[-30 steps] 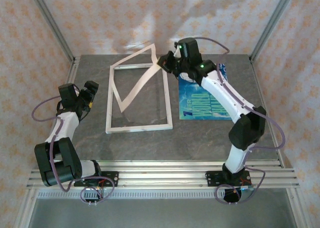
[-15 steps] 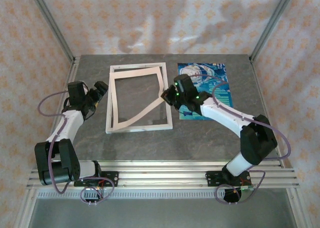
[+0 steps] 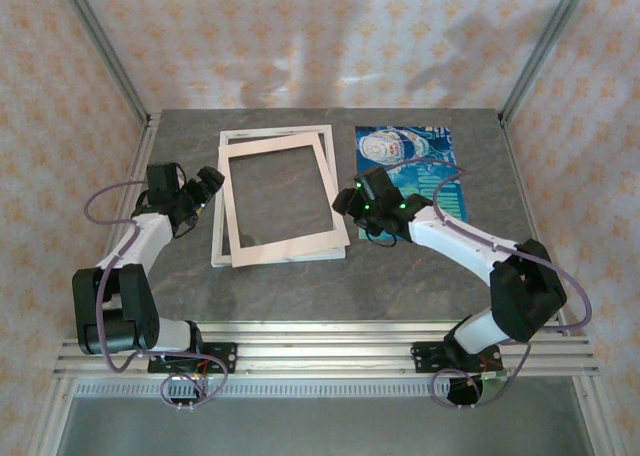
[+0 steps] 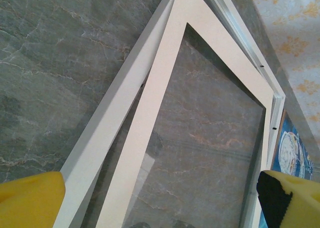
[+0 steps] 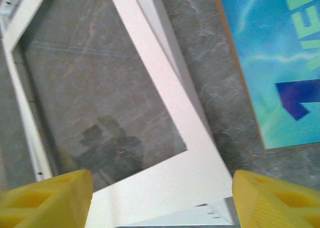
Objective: Put the photo into the frame
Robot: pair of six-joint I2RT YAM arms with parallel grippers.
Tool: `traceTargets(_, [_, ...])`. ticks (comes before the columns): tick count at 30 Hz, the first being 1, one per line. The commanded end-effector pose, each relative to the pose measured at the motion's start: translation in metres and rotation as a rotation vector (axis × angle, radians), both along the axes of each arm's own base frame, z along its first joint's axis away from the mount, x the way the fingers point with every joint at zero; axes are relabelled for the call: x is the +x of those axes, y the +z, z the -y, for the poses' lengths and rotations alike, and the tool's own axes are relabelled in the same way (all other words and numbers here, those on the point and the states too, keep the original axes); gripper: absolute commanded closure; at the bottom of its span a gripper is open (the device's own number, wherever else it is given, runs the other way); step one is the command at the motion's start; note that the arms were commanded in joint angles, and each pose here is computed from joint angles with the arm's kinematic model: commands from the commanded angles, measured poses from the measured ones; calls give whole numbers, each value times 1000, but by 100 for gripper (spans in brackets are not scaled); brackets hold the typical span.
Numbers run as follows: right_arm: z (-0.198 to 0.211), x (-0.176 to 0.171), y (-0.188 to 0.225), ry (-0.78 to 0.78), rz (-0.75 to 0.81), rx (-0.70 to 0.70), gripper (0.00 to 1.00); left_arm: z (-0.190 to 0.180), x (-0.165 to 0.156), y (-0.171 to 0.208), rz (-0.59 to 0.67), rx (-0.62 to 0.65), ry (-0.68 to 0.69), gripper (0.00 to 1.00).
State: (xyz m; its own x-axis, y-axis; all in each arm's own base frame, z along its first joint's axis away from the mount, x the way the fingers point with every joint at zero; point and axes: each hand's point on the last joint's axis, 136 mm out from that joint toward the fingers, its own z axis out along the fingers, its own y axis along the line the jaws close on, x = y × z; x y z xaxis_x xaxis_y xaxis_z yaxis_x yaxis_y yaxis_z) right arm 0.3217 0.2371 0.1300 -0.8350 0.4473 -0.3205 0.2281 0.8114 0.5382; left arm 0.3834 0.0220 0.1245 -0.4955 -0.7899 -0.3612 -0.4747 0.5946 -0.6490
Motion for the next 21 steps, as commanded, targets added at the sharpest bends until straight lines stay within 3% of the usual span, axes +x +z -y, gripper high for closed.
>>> traceTargets(1, [13,5,-20,84,-26,-127,27,-3,6,1,-11,48,-6,0])
traceTargets(8, [-10,31,-52,307,-89,-117,36,23,8,-13,-66,87,-119,2])
traceTargets(14, [-16,54,-78,366,-122,-70,40,46,8,-24,-101,114,-176,1])
traceTargets(21, [-40,51,-86,429,-154,74,50,63,7,-45,-148,119,-209,0])
